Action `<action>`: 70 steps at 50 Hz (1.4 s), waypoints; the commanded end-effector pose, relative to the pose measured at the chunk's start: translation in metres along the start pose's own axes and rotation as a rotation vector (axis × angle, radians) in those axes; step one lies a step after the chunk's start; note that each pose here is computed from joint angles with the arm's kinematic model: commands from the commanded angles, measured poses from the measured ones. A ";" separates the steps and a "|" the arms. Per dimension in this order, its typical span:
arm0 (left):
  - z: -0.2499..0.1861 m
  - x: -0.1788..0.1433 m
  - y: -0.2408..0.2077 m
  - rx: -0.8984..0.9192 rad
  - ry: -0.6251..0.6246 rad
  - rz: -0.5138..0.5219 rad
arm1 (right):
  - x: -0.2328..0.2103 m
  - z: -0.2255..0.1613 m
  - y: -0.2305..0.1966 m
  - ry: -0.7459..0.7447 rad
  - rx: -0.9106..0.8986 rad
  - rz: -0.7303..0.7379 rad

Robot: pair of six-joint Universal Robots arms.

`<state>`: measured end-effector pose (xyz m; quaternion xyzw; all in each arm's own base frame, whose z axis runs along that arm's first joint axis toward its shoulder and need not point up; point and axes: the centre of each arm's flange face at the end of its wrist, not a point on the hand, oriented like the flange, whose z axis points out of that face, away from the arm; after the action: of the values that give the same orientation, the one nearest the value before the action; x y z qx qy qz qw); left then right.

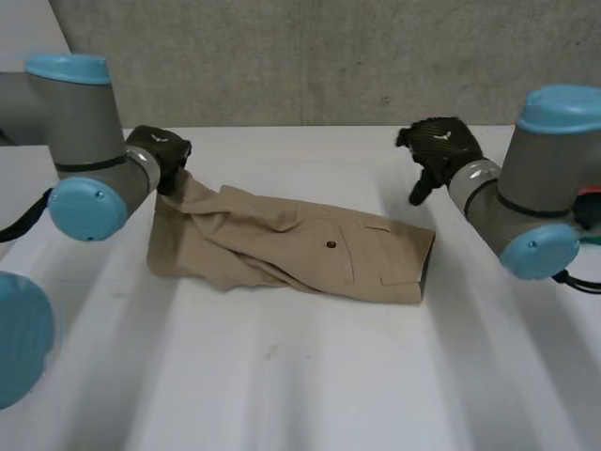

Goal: Fold the laundry.

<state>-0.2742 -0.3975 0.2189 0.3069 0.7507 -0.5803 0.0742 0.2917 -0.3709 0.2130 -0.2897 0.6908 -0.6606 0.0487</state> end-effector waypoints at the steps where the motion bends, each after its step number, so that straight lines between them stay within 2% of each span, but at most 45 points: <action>1: -0.038 -0.012 -0.014 0.015 -0.004 -0.003 | -0.022 0.015 0.011 -0.227 -0.112 0.118; 6: -0.068 -0.016 -0.026 0.064 -0.005 0.003 | -0.037 0.026 0.026 -0.311 -0.167 0.153; 10: -0.084 -0.009 -0.028 0.084 0.036 0.009 | -0.044 0.034 0.035 -0.320 -0.167 0.156; 22: -0.089 -0.001 -0.019 0.087 0.052 0.010 | -0.060 0.039 0.063 -0.335 -0.217 0.166; 31: -0.087 -0.008 -0.017 0.085 0.033 -0.001 | -0.051 0.038 0.045 -0.300 -0.179 0.175; 35: -0.086 -0.014 -0.017 0.087 0.020 -0.008 | -0.044 0.025 0.032 -0.312 -0.201 0.143; 40: -0.079 -0.018 -0.014 0.082 0.015 -0.014 | -0.027 -0.019 0.015 -0.345 -0.321 0.005; 45: -0.060 -0.017 -0.009 0.094 0.037 -0.017 | -0.006 -0.043 -0.003 -0.278 -0.303 -0.067; 53: -0.006 -0.013 -0.001 0.133 0.048 -0.017 | 0.004 -0.033 0.005 -0.075 -0.159 0.015; 65: 0.048 -0.006 0.010 0.197 0.023 -0.009 | -0.013 -0.010 0.032 -0.005 -0.058 -0.001; 70: 0.043 -0.008 0.005 0.179 0.035 -0.008 | 0.000 0.001 0.025 0.021 -0.027 0.055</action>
<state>-0.2751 -0.4404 0.2003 0.3157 0.6942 -0.6461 0.0328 0.2854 -0.3562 0.1832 -0.2916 0.7112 -0.6381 0.0451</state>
